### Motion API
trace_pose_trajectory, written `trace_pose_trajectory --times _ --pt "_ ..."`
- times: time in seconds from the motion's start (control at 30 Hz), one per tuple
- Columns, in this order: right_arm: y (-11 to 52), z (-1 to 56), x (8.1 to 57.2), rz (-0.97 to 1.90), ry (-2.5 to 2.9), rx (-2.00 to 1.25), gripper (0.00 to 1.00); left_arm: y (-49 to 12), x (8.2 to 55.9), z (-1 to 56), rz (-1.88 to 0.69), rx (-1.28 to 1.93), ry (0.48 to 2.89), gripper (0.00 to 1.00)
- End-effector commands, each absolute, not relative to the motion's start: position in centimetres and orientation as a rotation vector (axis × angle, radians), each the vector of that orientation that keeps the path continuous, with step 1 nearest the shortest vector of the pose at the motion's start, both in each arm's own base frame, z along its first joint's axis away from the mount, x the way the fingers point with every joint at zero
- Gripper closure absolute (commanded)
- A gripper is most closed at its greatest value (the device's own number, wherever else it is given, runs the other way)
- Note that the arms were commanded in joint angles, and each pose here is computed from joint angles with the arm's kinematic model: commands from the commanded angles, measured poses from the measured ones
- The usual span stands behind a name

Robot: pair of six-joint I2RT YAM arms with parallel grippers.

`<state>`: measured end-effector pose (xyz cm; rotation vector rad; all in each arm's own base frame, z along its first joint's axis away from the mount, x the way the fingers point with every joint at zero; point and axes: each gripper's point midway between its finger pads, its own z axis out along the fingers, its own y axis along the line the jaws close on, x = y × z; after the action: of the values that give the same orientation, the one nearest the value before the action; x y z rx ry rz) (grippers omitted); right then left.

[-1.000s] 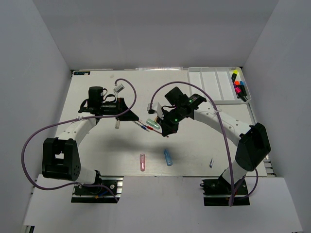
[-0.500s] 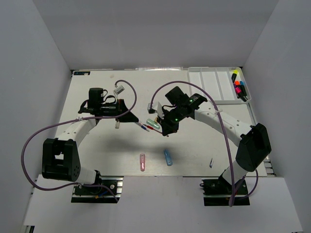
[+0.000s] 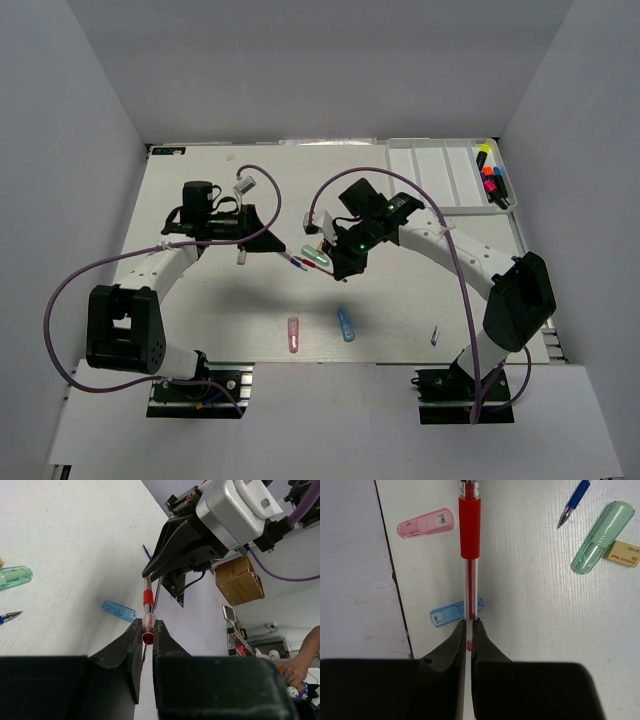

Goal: Sort the stationery into containers
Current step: Cap the pen

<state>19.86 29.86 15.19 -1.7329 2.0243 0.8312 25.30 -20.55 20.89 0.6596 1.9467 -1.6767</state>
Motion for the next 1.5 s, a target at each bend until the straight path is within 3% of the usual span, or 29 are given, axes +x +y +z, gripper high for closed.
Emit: trace_pose_trajectory --times 0.0,1.47 --pt "30.9 16.4 20.6 0.843 1.972 -1.718 1.00 -20.6 24.1 22.3 -1.699 0.727 1.876 1.00" --pt "30.4 16.4 19.7 0.862 1.978 -1.723 1.00 -20.8 24.7 21.6 -1.661 0.719 1.905 1.00"
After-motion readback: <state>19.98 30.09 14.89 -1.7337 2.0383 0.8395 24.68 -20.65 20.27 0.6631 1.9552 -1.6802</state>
